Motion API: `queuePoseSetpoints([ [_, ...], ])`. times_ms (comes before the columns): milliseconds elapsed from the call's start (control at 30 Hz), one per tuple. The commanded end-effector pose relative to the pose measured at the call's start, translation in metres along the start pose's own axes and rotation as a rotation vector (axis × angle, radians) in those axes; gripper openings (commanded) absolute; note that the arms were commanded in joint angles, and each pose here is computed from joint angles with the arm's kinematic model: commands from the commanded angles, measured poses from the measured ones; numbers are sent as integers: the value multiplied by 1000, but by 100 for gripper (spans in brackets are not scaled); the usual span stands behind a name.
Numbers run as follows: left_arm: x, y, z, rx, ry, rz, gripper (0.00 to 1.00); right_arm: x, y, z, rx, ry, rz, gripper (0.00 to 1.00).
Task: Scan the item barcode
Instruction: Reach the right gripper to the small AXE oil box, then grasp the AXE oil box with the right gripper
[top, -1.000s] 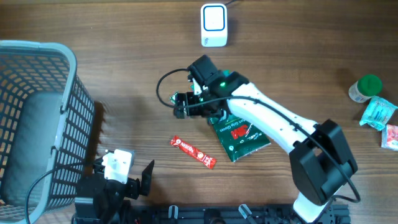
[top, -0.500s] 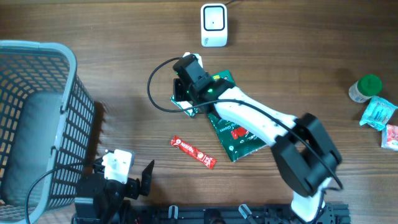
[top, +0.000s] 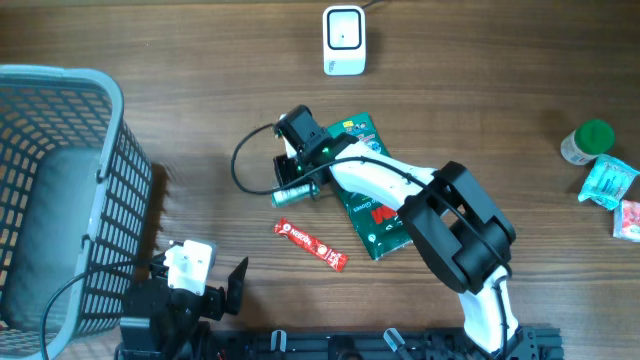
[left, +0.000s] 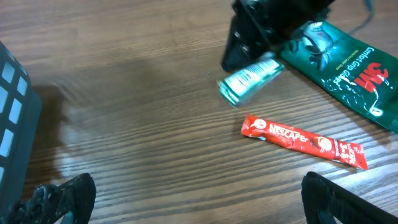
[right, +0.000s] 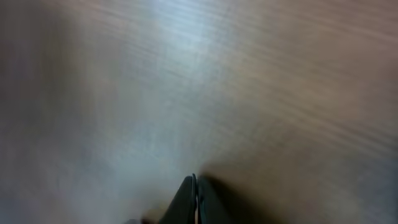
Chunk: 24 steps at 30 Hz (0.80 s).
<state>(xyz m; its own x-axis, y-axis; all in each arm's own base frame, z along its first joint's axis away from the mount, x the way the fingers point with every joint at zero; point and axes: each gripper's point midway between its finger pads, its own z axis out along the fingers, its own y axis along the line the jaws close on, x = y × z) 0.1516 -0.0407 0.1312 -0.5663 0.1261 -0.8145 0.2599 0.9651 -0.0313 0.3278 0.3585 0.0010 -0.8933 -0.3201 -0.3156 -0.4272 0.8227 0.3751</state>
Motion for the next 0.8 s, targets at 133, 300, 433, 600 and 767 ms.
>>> queuePoseSetpoints([
  [133, -1, -1, 0, 5, -8, -6, 100, 61, 11, -63, -47, 255, -229, 4],
  [300, -1, -1, 0, 5, -8, -6, 100, 61, 10, -107, 16, 233, -195, 5],
  [433, -1, -1, 0, 5, -8, -6, 100, 75, -36, -116, 298, 246, 92, 4],
  [600, -1, -1, 0, 5, -8, -6, 100, 101, -56, -87, 320, 240, 165, 4],
  [767, -1, -1, 0, 5, -8, -6, 100, 77, -52, -68, 276, 140, 149, 6],
])
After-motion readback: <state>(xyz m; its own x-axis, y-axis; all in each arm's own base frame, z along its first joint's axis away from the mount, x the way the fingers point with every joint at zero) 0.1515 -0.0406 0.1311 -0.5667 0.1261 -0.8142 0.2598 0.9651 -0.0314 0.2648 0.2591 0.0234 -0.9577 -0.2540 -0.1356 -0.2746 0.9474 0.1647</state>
